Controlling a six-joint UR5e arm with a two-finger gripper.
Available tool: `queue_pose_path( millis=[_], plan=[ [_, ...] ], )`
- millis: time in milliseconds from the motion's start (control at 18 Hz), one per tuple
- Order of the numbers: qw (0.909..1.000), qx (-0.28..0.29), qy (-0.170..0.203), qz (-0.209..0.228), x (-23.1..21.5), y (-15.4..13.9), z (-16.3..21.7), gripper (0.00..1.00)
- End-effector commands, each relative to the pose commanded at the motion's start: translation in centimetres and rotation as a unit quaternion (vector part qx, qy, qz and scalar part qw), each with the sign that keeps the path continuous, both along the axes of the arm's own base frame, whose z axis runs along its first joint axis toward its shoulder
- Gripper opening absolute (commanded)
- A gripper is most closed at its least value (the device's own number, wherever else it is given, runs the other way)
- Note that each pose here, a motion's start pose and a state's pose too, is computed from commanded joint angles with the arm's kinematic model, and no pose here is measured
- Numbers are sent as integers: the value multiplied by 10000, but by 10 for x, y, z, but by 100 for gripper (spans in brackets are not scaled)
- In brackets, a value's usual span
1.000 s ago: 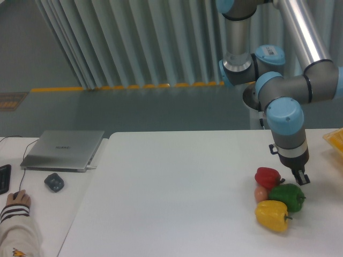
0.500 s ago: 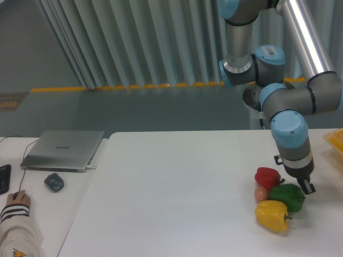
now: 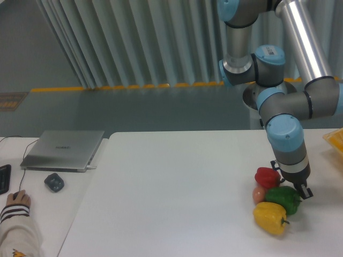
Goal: Place the red peppers in a basket
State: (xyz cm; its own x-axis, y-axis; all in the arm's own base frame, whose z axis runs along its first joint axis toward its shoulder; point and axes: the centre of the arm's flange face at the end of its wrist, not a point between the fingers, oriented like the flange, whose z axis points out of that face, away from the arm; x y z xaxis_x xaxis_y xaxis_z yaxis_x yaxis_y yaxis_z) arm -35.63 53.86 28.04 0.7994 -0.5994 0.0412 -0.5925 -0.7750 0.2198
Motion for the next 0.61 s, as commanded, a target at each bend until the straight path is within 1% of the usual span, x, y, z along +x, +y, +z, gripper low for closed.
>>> queue_pose_path(
  millis=[333,611],
  plan=[
    [9998,106,34,166,12,15,1,1],
    [9992,325,48,248,31,32,0,1]
  ],
)
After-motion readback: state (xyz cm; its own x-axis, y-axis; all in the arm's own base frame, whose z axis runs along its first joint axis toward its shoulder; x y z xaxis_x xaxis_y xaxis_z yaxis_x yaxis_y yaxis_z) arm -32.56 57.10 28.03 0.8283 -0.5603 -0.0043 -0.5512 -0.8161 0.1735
